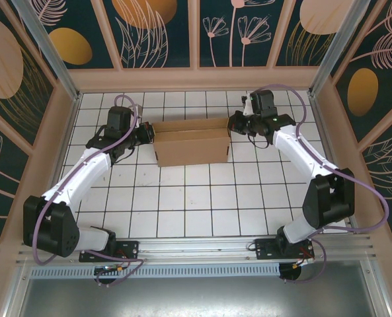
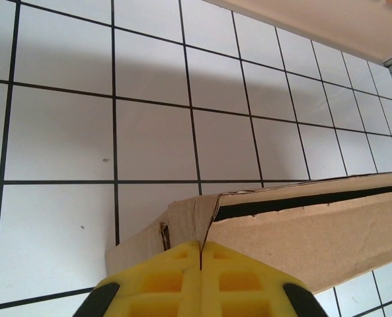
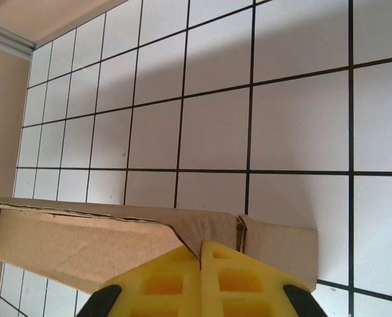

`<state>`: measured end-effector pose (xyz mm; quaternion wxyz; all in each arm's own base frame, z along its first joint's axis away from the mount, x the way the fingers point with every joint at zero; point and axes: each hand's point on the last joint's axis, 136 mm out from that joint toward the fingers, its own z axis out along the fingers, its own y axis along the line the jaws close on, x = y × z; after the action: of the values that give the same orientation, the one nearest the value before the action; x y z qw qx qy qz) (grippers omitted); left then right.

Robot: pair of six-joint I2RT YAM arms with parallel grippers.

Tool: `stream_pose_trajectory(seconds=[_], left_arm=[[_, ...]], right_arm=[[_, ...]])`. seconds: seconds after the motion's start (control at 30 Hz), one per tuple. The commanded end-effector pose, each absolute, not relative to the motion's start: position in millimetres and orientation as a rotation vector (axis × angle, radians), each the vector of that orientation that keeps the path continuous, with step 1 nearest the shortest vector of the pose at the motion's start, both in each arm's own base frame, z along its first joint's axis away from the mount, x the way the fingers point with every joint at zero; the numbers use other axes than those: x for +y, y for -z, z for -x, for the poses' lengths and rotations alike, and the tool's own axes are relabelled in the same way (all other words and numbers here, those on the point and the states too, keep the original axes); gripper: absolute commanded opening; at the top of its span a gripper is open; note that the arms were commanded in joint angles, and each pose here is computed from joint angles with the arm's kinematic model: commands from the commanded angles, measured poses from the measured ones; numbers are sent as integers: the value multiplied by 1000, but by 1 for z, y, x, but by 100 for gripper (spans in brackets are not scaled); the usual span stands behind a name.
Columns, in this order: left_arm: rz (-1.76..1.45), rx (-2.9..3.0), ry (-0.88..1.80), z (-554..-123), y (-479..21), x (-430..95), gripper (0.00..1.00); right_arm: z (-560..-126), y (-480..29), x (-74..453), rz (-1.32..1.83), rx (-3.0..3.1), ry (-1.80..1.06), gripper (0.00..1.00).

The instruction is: Fold the paper box

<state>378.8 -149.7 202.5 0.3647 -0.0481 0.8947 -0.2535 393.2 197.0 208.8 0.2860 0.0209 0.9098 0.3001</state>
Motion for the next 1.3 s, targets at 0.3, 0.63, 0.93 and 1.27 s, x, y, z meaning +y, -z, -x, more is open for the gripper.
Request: stream_pose_trajectory(seconds=[0.3, 0.63, 0.93, 1.27], left_arm=[[135, 2293, 652, -378, -206, -148, 0], [137, 2300, 631, -376, -202, -145, 0], [137, 2302, 568, -375, -200, -137, 0], [157, 2308, 674, -376, -200, -149, 0]], right_arm=[[-379, -200, 198, -47, 2334, -679, 0], [-366, -185, 187, 42, 2293, -524, 0], [-363, -182, 184, 96, 2280, -477, 0], [-363, -182, 190, 114, 2286, -485, 0]])
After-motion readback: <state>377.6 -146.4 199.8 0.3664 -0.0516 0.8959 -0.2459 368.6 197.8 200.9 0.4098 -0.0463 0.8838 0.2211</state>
